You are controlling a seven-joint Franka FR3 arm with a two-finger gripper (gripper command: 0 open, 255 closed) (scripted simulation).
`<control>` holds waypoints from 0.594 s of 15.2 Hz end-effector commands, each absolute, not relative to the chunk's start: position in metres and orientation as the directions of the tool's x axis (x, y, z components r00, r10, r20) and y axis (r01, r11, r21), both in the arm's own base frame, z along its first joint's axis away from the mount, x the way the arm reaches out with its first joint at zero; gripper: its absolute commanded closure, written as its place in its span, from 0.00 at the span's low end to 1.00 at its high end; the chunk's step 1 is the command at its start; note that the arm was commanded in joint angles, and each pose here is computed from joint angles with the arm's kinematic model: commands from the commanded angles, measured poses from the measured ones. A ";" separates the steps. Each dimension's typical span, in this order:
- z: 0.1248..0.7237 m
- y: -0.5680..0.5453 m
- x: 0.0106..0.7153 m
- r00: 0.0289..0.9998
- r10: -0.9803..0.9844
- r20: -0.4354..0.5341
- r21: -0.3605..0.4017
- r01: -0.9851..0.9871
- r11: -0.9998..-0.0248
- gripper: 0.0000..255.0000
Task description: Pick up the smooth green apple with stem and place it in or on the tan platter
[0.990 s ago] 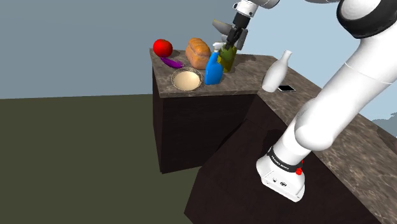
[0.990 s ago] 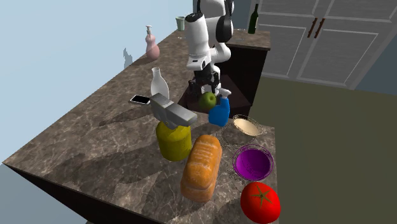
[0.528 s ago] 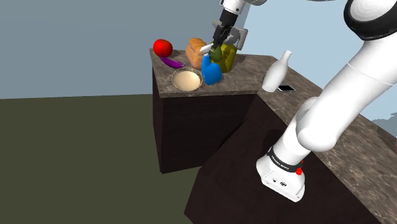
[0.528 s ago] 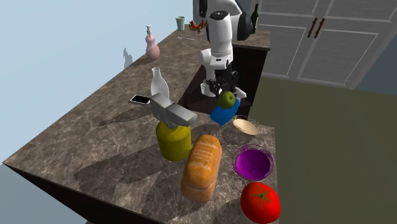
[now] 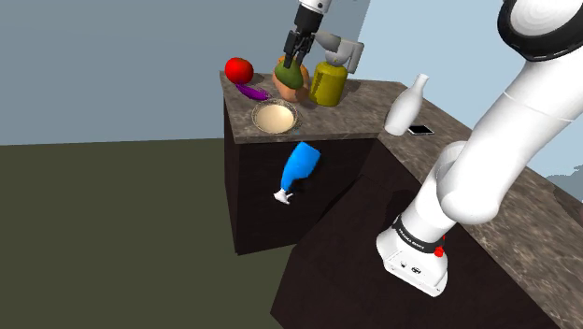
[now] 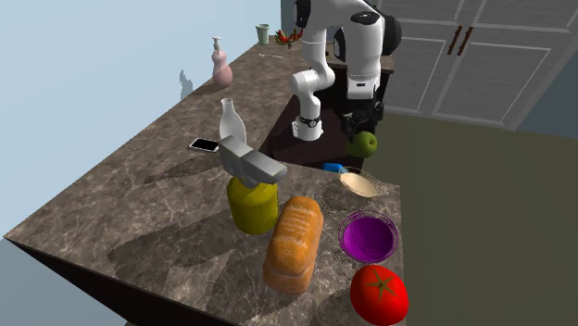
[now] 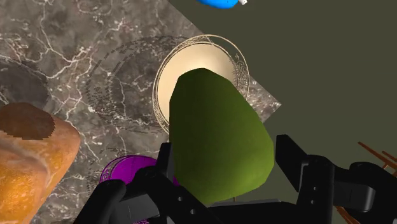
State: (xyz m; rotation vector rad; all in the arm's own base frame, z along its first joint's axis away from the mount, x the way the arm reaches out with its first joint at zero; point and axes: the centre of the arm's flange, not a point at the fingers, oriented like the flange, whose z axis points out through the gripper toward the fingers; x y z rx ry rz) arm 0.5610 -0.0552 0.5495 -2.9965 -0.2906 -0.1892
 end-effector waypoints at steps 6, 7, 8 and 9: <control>0.516 -0.049 0.562 0.974 0.180 0.136 -0.112 0.196 -0.974 1.00; 0.511 -0.049 0.562 0.974 0.180 0.136 -0.112 0.196 -0.974 1.00; 0.506 -0.049 0.562 0.974 0.180 0.136 -0.112 0.196 -0.974 1.00; 0.500 -0.049 0.562 0.974 0.180 0.136 -0.112 0.196 -0.974 1.00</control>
